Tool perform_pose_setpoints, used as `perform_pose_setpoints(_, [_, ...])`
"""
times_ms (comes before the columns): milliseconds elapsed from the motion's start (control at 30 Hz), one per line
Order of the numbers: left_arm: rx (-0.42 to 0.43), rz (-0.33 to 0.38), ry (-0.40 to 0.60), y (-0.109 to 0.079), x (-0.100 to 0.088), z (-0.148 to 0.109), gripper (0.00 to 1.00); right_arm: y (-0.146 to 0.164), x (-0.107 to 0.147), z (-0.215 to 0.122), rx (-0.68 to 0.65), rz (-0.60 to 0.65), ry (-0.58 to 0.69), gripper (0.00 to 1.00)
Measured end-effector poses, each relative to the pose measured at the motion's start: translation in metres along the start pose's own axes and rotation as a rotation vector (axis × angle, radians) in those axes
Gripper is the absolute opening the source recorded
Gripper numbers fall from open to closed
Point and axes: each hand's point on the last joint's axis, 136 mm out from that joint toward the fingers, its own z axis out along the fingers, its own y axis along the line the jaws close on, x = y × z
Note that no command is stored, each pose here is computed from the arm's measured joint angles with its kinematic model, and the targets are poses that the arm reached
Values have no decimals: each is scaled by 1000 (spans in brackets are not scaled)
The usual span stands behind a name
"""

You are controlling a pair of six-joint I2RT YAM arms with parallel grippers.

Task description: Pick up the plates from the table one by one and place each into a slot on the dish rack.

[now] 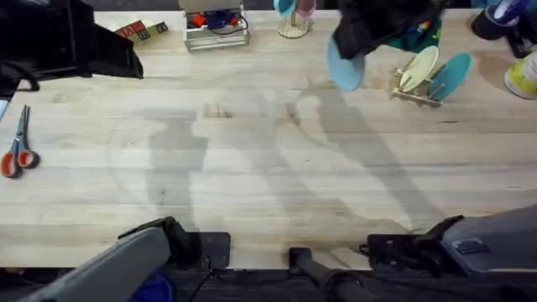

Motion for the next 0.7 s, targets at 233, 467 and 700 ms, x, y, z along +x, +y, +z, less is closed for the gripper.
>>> perform_pose_setpoints(233, [-21, 23, -61, -10, 7, -19, 38, -24, 4, -49, 31, 40, -139, 32])
perform_pose_setpoints(467, [-36, 30, -81, -14, 10, -31, 39, -44, 11, -77, 41, 84, -214, 32])
perform_pose_setpoints(700, [-64, 54, -138, -20, 2, -57, 96, -46, 17, -85, 42, 69, -223, 31])
